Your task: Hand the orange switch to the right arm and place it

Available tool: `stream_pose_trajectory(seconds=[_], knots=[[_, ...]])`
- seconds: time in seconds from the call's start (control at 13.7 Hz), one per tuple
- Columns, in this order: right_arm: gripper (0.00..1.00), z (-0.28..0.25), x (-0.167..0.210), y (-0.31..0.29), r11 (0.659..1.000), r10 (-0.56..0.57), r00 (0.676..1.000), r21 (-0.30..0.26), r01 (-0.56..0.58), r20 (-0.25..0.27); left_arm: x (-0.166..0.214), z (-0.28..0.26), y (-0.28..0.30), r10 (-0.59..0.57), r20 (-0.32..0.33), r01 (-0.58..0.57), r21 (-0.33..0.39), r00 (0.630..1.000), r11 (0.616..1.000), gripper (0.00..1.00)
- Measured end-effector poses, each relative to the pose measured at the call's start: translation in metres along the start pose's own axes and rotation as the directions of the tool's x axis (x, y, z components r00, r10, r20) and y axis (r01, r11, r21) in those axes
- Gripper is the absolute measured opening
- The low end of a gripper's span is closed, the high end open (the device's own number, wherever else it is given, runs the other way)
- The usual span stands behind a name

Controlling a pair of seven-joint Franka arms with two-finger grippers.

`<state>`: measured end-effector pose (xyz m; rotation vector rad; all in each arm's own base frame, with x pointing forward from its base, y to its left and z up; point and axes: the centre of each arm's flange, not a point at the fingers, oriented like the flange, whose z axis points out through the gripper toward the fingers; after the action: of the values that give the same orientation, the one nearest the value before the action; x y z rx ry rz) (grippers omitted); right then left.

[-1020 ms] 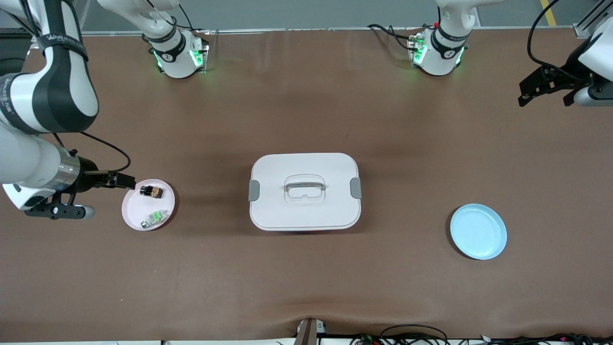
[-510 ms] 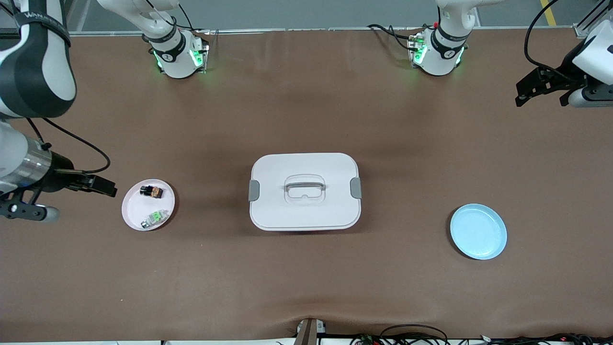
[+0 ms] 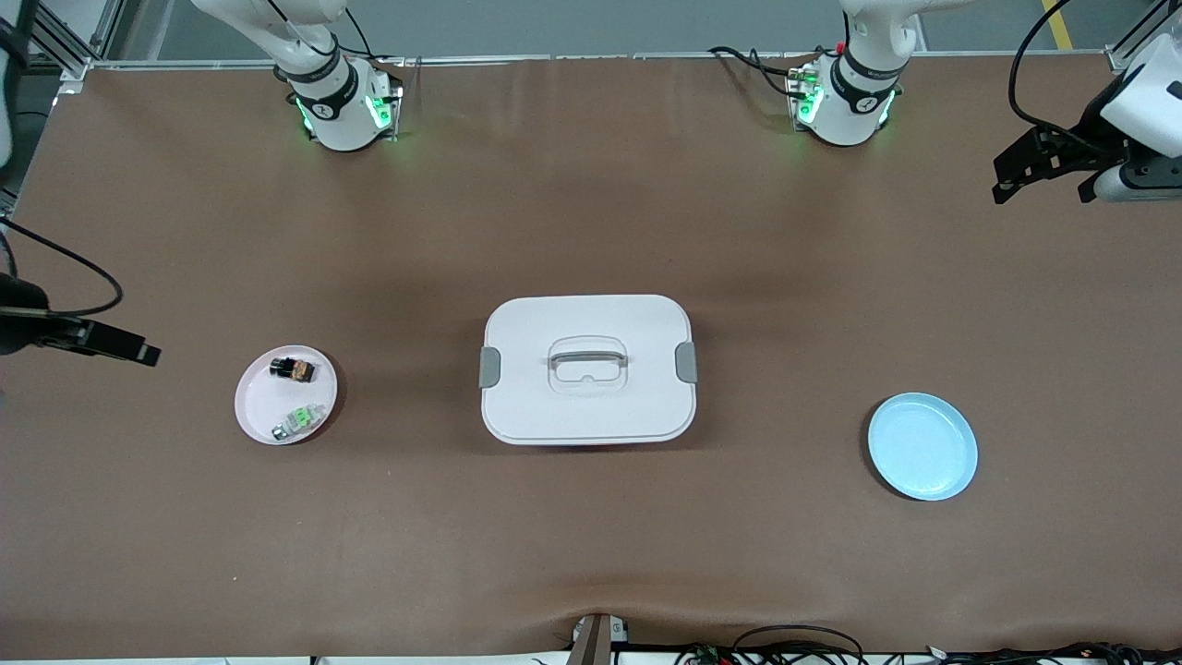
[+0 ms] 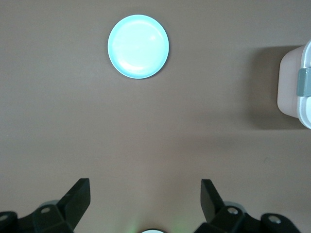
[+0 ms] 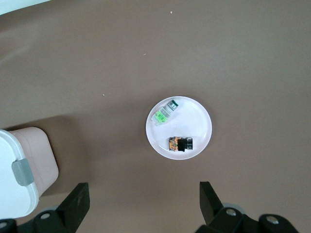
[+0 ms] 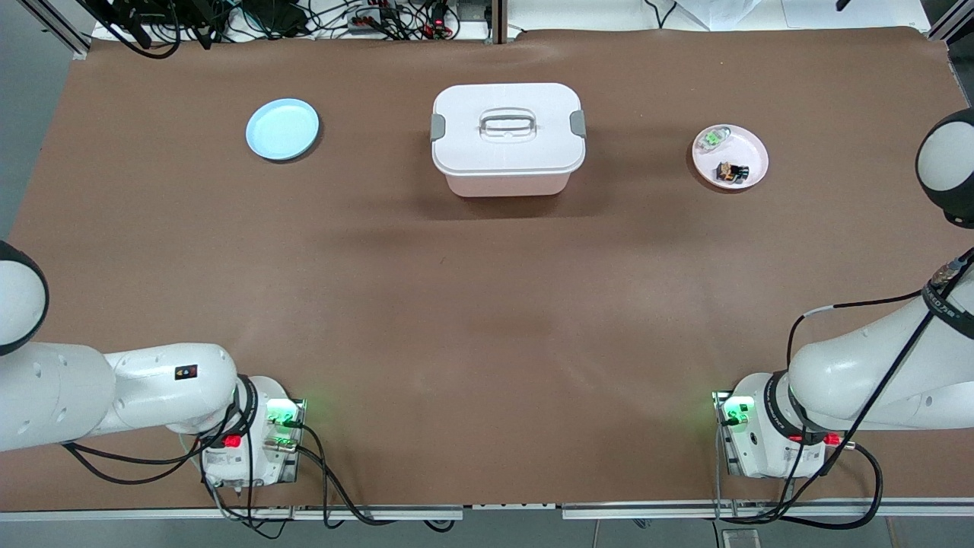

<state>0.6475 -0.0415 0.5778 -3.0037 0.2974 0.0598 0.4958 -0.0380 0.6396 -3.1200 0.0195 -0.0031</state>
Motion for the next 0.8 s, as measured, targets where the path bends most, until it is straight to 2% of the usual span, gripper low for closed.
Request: stream_pose_trajectory(seconds=[0.15, 0.29, 0.36, 0.66, 0.8], knots=[[1.00, -0.017, -0.015, -0.005, 1.000, -0.021, 1.000, -0.022, 0.021, 0.011, 0.000, 0.000, 0.000, 0.000, 0.000, 0.000, 0.000, 1.000, 1.000, 1.00], [1.00, -0.031, -0.038, -0.013, 0.998, -0.037, 0.997, -0.041, 0.040, 0.066, 0.000, 0.000, 0.000, -0.001, -0.001, 0.001, 0.000, 1.000, 1.000, 1.00], [1.00, -0.039, -0.046, -0.014, 0.998, -0.039, 0.996, -0.046, 0.043, 0.076, 0.000, 0.001, -0.001, -0.001, -0.001, 0.001, 0.000, 1.000, 1.000, 1.00], [1.00, -0.051, -0.059, -0.029, 0.991, -0.062, 0.996, -0.115, 0.069, 0.062, 0.002, 0.000, -0.001, -0.003, -0.011, 0.003, -0.001, 1.000, 1.000, 1.00], [1.00, -0.047, -0.062, -0.041, 0.990, -0.062, 0.996, -0.121, 0.070, 0.068, 0.005, -0.002, -0.002, -0.004, -0.023, 0.004, -0.002, 1.000, 1.000, 1.00]])
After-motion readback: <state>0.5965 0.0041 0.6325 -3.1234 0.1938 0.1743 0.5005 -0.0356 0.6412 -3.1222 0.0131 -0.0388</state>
